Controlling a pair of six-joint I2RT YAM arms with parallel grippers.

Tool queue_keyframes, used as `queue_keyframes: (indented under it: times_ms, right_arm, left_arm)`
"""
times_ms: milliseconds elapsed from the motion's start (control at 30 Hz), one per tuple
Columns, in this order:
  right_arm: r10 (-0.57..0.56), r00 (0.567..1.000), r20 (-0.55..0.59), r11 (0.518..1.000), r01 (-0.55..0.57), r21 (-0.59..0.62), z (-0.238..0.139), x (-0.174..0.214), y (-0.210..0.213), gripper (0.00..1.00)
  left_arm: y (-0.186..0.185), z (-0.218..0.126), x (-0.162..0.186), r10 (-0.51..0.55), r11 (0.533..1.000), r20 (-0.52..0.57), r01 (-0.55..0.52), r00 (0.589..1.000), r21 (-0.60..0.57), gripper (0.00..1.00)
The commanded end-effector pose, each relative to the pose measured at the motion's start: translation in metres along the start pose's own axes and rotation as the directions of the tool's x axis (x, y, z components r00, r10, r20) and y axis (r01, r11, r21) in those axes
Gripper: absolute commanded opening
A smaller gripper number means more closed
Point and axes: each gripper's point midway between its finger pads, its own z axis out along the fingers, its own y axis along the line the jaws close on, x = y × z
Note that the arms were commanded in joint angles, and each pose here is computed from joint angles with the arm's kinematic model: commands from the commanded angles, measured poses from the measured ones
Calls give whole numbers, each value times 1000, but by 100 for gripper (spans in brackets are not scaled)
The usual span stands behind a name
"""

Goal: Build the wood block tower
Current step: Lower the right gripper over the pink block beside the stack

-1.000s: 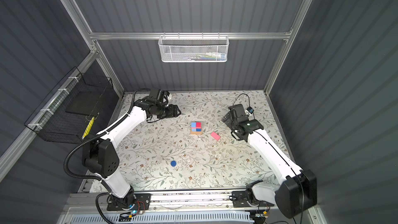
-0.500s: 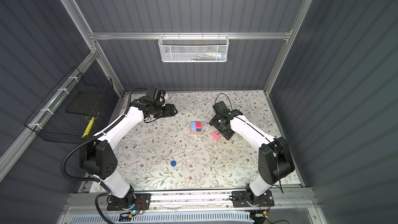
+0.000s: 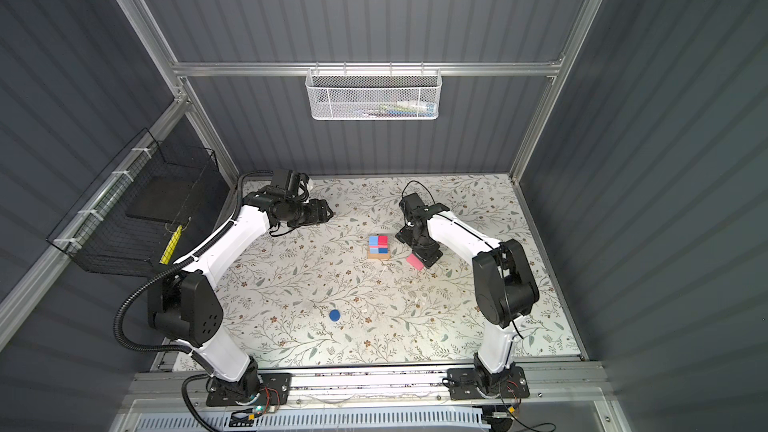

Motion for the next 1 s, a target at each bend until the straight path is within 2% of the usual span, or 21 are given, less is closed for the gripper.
queue_keyframes:
  times_ms: [0, 433, 967]
  right_arm:
    - [37, 999, -24, 997, -35, 69, -1, 6, -11, 99]
    - [6, 987, -159, 991, 15, 130, 35, 26, -18, 95]
    - [-12, 988, -152, 983, 40, 182, 41, 10, -25, 86]
  left_arm:
    - [2, -11, -1, 15, 1000, 17, -15, 1000, 2, 78]
    - [9, -7, 1, -3, 1000, 13, 3, 1000, 1, 79]
    - [16, -3, 5, -27, 1000, 4, 27, 1000, -2, 79]
